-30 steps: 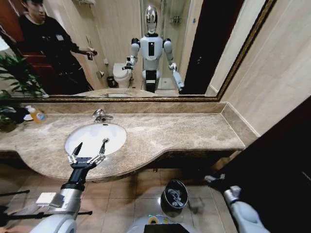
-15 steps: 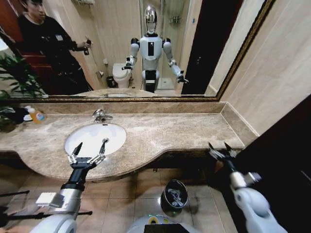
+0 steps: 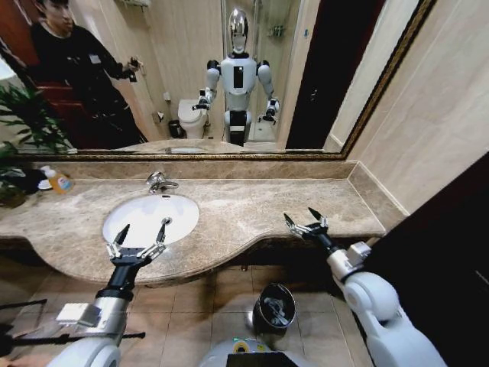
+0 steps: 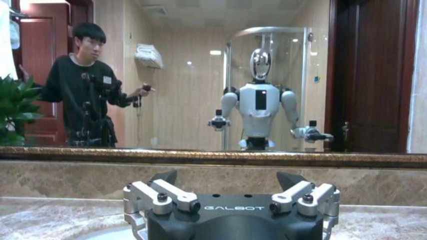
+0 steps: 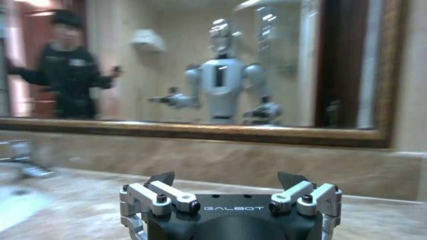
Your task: Pick up the trash from the sink and place it in the trash bin.
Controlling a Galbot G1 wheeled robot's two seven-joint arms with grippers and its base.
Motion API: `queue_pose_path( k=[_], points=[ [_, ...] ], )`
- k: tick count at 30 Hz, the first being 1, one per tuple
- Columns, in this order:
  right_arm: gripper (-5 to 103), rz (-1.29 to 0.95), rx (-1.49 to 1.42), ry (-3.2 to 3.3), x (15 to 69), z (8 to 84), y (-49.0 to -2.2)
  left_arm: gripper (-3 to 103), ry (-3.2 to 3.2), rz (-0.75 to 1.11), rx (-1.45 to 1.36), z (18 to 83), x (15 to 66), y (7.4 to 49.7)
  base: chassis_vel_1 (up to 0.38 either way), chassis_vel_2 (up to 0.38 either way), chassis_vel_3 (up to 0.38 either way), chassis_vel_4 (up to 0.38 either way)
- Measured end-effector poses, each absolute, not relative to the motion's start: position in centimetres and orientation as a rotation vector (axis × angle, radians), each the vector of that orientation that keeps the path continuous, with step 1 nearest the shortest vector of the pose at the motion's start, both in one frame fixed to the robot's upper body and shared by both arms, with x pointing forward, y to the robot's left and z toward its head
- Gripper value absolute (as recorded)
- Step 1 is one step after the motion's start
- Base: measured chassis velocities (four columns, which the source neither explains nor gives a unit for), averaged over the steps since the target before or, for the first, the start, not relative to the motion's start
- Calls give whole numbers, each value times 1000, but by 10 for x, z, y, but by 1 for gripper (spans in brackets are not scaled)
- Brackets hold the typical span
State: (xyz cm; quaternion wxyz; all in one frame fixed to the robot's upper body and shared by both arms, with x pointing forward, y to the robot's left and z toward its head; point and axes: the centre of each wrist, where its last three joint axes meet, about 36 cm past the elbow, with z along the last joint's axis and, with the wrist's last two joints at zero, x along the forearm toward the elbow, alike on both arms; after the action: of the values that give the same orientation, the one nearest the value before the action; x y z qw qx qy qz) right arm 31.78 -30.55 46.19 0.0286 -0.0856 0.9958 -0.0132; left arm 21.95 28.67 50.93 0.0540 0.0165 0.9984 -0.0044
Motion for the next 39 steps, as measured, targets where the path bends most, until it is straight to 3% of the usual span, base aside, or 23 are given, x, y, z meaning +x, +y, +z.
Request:
queue_pose_path(
  k=[2,6,39],
  points=[
    [100,-59,-23,3080,307,452,-298,100,3033,-13,50,509,219,287,0,0,0,0],
    [100,-33,49,3085,292,445,-295,100,3033,-13,50,509,219,287,0,0,0,0],
    [100,-66,62,3087,291,437,-305,100,3033,-13,50,509,219,287,0,0,0,0]
  ],
)
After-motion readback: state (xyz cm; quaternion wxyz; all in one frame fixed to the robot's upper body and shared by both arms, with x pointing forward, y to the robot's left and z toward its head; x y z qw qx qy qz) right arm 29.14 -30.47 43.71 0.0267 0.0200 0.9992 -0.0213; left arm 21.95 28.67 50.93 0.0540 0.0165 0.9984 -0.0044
